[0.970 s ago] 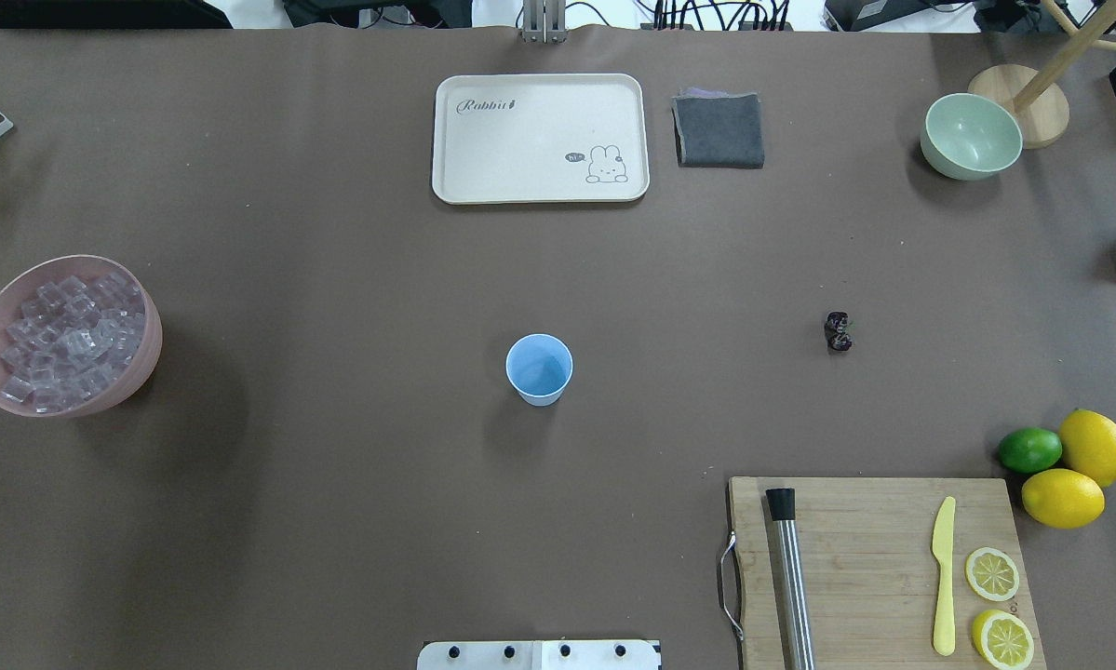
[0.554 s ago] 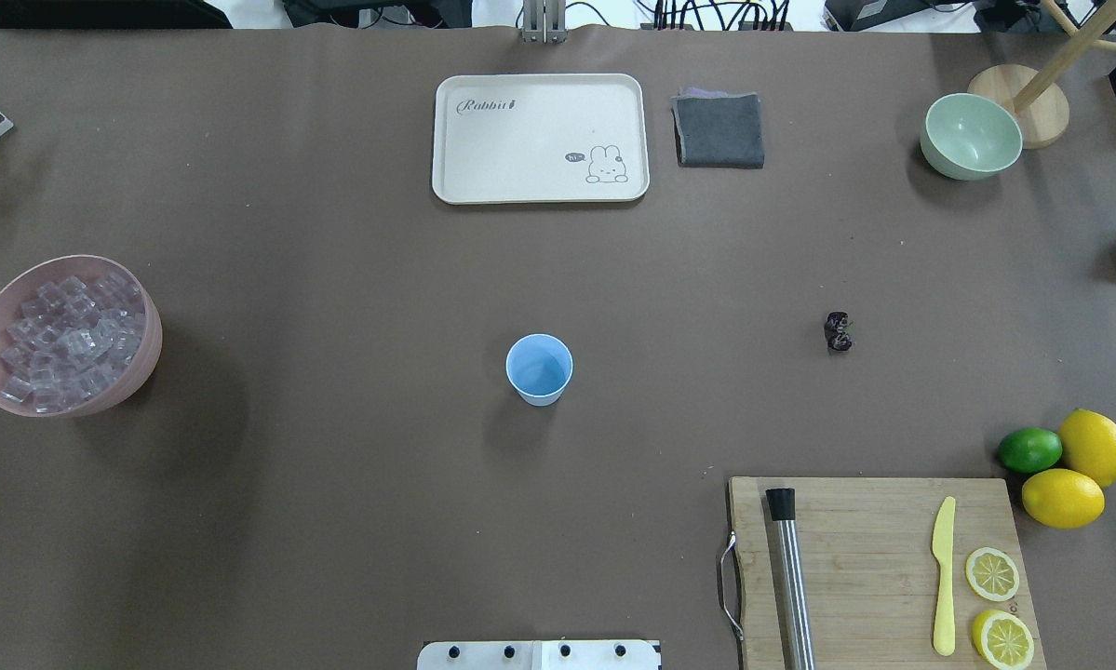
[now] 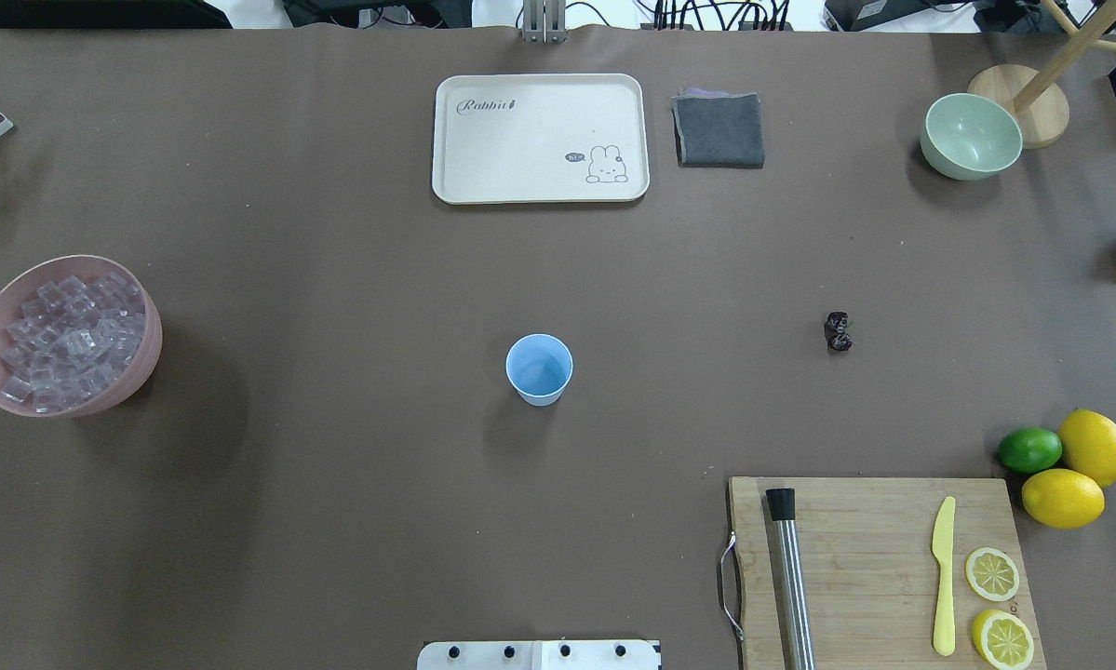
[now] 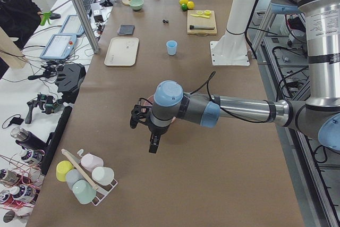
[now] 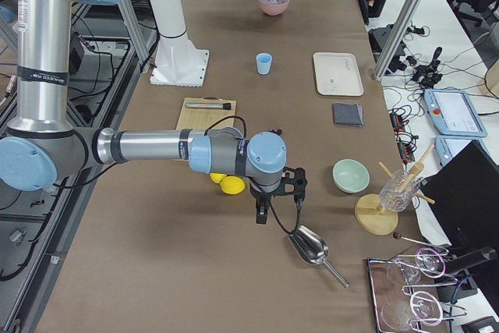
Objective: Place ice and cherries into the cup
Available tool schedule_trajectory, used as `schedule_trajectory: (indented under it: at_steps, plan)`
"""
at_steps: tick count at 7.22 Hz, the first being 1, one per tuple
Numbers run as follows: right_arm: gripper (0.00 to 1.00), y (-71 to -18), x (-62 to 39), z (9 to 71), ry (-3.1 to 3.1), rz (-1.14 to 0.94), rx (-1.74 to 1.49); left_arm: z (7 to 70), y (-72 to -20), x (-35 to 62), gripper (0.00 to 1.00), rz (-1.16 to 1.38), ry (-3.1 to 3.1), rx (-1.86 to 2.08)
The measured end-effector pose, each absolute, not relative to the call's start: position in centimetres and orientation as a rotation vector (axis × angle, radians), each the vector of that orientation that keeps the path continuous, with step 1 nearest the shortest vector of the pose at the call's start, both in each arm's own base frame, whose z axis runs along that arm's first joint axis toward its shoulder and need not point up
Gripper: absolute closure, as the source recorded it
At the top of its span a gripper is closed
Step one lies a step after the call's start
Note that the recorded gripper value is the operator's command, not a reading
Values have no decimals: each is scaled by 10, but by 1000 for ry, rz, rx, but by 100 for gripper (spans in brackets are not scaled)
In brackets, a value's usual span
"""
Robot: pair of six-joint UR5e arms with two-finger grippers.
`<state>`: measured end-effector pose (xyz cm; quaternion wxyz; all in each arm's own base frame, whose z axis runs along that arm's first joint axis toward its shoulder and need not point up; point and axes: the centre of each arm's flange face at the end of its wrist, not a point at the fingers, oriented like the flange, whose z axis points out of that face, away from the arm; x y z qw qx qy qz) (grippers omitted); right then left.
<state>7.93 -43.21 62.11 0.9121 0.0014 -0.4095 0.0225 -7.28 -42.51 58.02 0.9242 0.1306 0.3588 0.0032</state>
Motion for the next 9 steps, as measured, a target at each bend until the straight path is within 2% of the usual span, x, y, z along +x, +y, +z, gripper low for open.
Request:
schedule_trajectory:
  at_steps: [4, 9]
  plan:
    - [0, -431, 80, 619, -843, 45, 7, 479, -437, -32, 2, 171, 764, 445]
    - [0, -424, 84, 628, -837, 59, -5, 455, -463, 59, 2, 217, 827, 431]
